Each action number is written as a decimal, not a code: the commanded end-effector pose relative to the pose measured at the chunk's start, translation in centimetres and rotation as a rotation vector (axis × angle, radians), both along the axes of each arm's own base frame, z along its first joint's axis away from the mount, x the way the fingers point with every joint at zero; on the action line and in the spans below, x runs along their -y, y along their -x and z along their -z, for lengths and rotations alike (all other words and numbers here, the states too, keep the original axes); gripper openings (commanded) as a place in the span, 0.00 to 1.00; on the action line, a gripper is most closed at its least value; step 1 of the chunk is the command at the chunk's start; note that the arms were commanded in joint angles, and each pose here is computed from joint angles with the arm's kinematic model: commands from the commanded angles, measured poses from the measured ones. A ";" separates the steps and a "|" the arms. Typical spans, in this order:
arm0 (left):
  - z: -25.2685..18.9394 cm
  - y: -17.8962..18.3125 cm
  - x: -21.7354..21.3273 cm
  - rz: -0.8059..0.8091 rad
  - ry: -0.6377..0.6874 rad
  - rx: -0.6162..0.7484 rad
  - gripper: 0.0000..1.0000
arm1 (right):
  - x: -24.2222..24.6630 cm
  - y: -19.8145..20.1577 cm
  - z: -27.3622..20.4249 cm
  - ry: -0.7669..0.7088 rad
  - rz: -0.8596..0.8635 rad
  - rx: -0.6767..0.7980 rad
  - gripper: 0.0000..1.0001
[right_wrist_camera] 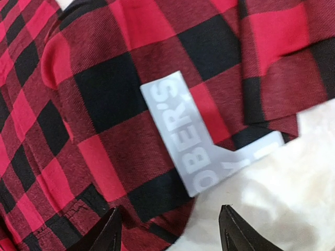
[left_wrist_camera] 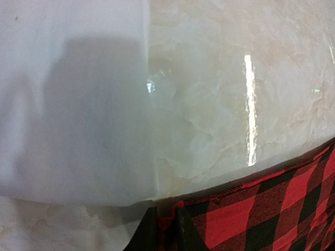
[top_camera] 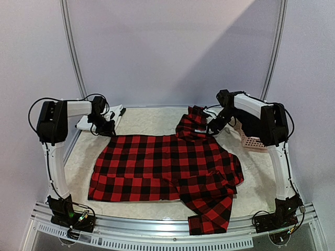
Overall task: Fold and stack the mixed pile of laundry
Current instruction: Pick up the 1/3-folded shirt from the center of the board, then fold the 1/3-folded shirt at the center of the board.
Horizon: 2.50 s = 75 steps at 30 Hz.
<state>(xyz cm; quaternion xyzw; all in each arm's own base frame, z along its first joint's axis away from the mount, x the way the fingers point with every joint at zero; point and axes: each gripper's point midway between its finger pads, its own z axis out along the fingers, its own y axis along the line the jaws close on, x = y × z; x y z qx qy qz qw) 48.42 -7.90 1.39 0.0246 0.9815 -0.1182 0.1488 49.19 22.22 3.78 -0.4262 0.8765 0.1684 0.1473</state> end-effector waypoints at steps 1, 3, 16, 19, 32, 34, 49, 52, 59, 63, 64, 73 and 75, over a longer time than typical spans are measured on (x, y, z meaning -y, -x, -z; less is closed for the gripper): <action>0.2 -0.5 0.2 -0.001 0.017 0.016 0.11 | -1.6 1.9 0.6 -0.047 -0.042 -0.083 0.65; 0.1 -0.5 0.3 0.000 0.016 0.024 0.06 | -1.7 2.1 0.6 -0.046 -0.053 -0.081 0.65; -0.5 0.0 0.8 0.016 0.006 0.051 0.00 | -1.9 1.5 1.3 0.022 -0.058 -0.031 0.54; -0.7 0.0 0.9 0.022 -0.001 0.056 0.00 | -1.7 0.5 1.1 0.038 -0.016 0.006 0.35; -2.9 -0.3 0.9 0.032 -0.021 0.120 0.00 | -1.7 -2.4 -5.1 -0.017 0.042 0.169 0.00; -3.8 -0.4 1.0 0.032 -0.022 0.141 0.00 | -1.5 -2.5 -6.7 -0.031 0.053 0.192 0.00; -11.0 1.5 1.9 0.038 0.001 0.284 0.00 | -0.9 1.3 -14.5 -0.115 0.076 0.237 0.00; -11.4 2.0 2.0 0.040 0.006 0.287 0.00 | -0.4 2.1 -13.9 -0.100 0.080 0.217 0.00; -9.5 3.9 2.5 0.053 0.029 0.226 0.00 | 0.1 4.6 -11.8 -0.092 0.080 0.151 0.00; -9.4 4.7 3.2 0.073 0.046 0.219 0.00 | 0.2 6.2 -12.0 -0.103 0.076 0.132 0.00; -9.6 4.9 3.4 0.078 0.050 0.219 0.00 | 0.2 6.7 -12.3 -0.104 0.075 0.131 0.00; -10.6 7.2 3.0 0.076 0.037 0.211 0.00 | 0.4 11.6 -12.7 -0.117 0.053 0.052 0.00; -10.6 7.7 2.7 0.075 0.025 0.208 0.00 | 0.3 12.7 -12.2 -0.112 0.045 0.028 0.00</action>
